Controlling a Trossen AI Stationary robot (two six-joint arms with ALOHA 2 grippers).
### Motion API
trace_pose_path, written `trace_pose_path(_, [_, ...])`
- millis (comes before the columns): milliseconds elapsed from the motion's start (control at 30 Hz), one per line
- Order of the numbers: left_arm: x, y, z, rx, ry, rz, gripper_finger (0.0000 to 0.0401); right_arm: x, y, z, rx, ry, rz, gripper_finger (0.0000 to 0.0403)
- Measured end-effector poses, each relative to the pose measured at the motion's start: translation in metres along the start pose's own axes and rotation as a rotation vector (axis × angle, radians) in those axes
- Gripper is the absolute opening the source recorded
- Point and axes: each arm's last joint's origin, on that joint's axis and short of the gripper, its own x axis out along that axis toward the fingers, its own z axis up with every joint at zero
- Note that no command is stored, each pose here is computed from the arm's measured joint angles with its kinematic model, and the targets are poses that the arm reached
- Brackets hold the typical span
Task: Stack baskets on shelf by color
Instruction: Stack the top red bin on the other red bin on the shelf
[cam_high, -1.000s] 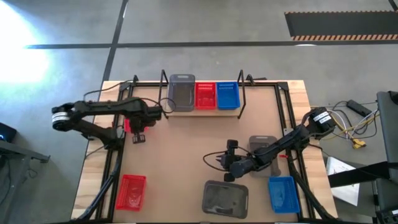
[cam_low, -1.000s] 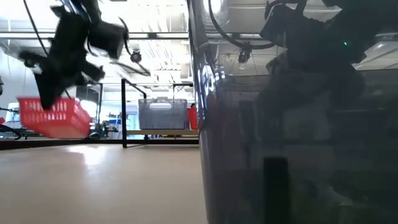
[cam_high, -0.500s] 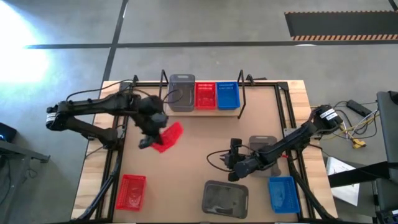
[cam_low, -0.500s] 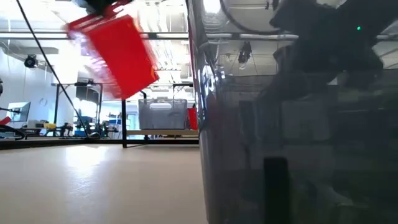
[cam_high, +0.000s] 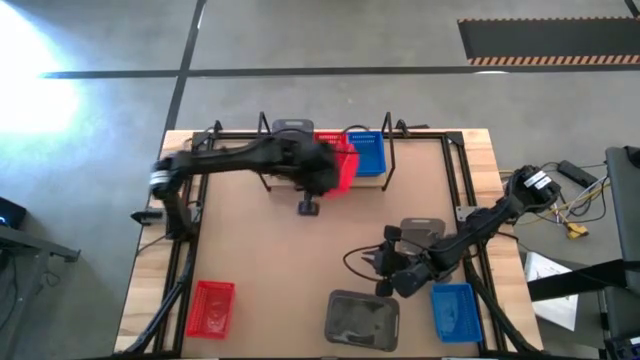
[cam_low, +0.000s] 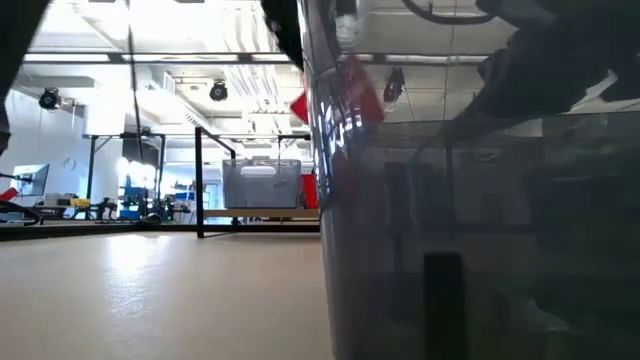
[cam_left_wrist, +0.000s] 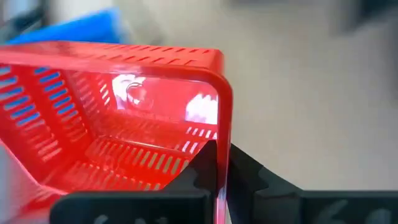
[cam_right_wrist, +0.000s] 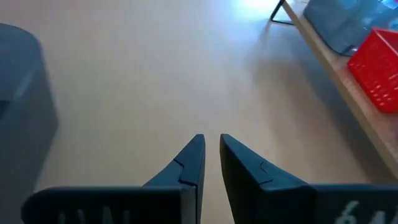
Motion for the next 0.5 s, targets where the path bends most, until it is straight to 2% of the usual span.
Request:
trace_pose_path(133, [0.024, 0.021, 0.010, 0.019, 0.186, 0.212, 0.0000, -0.007, 0.007, -0.002, 0.011, -0.023, -0.001, 0.0043])
trace_pose_path(333, [0.060, 0.048, 0.008, 0.016, 0.266, 0.226, 0.0000, -0.015, 0.015, -0.005, 0.003, -0.062, -0.029, 0.0043])
trace_pose_path(500, [0.082, 0.056, 0.001, 0.004, 0.318, 0.221, 0.0000, -0.018, 0.018, -0.006, -0.002, -0.067, -0.019, 0.0043])
